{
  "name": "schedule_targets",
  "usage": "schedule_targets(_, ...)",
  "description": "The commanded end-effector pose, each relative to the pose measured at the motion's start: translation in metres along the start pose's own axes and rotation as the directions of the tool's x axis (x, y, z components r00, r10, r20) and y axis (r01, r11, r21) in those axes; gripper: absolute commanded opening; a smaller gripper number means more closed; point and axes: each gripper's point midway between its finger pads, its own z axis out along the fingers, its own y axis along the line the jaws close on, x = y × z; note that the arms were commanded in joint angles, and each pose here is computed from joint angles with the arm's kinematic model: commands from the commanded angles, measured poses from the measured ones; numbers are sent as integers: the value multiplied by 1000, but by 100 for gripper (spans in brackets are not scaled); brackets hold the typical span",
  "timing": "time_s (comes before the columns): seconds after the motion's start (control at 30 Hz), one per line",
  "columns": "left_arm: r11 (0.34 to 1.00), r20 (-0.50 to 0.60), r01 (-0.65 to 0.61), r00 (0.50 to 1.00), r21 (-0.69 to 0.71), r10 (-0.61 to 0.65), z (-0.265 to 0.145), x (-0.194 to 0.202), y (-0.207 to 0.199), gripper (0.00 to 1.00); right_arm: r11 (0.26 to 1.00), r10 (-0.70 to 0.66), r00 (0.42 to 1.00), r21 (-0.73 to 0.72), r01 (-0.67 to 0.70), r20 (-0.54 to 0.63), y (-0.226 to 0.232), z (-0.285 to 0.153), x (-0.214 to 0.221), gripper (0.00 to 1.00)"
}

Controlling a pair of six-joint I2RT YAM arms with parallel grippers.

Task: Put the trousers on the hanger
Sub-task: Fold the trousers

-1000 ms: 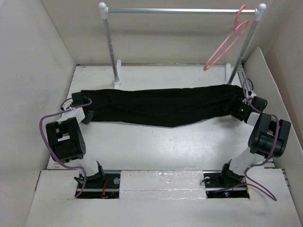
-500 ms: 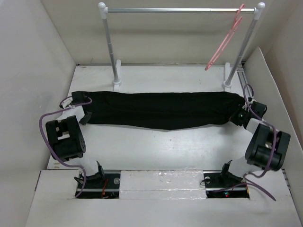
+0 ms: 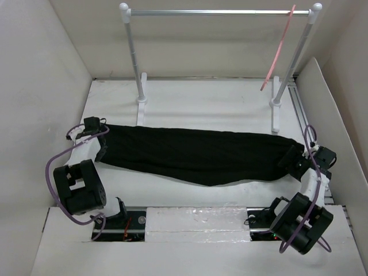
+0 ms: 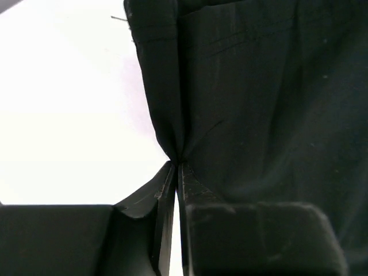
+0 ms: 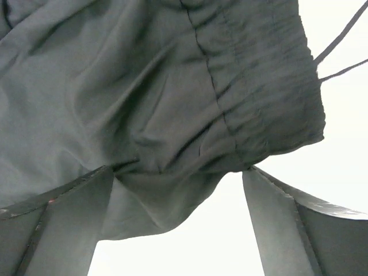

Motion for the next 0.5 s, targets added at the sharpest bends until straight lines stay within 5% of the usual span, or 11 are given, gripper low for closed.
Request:
schedule_targets(0.0, 999, 33, 33, 999, -21, -33, -11, -15, 7, 3, 996, -86, 996, -14, 86, -26, 3, -8, -12, 100)
schedule_targets(0.1, 996, 42, 70, 996, 59, -73, -28, -27, -5, 21, 989, -145, 989, -18, 144, -18, 18, -22, -32, 100)
schedule_targets(0.23, 968, 57, 113, 990, 225, -129, -65, -41, -33, 23, 989, -125, 992, 85, 124, -3, 7, -33, -42, 100)
schedule_targets(0.47, 863, 159, -106, 987, 494, 30, -130, -22, -92, 31, 985, 0, 999, 174, -5, 32, -33, -24, -53, 100)
